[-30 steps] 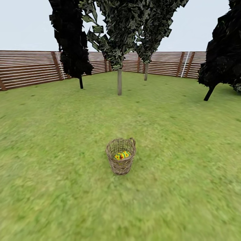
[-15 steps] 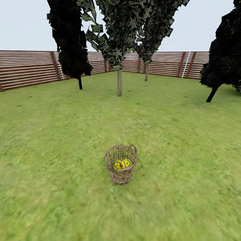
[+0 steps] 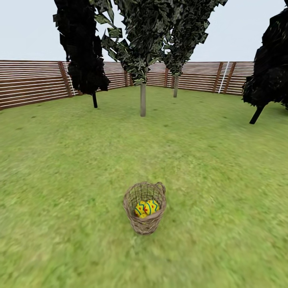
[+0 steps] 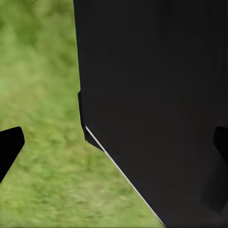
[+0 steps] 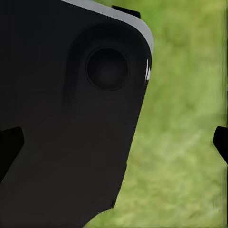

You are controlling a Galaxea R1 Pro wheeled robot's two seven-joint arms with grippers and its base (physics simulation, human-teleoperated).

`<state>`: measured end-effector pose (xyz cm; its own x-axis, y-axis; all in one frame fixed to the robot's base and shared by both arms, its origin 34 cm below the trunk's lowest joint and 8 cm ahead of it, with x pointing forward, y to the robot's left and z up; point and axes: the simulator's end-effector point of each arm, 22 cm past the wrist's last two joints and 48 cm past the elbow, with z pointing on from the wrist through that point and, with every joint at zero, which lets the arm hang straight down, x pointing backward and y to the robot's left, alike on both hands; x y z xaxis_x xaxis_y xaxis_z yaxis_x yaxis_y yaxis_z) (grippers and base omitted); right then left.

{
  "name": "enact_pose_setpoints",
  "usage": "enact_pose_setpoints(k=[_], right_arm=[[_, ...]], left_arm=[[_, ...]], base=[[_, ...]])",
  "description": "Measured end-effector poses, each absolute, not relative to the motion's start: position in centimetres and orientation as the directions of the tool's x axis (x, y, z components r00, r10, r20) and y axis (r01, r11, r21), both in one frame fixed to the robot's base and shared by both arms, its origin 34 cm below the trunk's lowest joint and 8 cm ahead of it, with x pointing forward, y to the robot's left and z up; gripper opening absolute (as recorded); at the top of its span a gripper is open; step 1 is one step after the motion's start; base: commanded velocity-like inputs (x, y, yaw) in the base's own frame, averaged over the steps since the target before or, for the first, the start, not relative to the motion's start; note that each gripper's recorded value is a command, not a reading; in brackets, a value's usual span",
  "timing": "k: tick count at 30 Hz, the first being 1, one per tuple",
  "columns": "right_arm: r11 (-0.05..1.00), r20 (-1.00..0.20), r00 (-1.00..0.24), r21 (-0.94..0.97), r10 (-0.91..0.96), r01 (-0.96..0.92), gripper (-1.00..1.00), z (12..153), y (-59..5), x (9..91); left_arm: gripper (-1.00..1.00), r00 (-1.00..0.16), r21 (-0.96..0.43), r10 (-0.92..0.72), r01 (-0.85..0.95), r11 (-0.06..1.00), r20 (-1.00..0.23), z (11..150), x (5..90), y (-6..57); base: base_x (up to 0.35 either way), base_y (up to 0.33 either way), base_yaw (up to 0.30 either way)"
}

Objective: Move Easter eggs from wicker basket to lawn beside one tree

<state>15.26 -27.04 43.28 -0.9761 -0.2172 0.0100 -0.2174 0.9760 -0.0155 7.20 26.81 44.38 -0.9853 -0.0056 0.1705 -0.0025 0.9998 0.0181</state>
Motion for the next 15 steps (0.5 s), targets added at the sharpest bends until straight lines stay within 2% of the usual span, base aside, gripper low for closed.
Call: enact_pose_setpoints(k=[15], right_arm=[[0.976, 0.01, -0.976, -0.015, -0.217, -0.217, 1.0, 43.28, -27.04, 15.26]], left_arm=[[1.0, -0.985, 0.018, -0.005, -0.002, 1.0, 0.17, 44.38, 7.22, 26.82]], base=[[0.334, 0.0, 0.0]])
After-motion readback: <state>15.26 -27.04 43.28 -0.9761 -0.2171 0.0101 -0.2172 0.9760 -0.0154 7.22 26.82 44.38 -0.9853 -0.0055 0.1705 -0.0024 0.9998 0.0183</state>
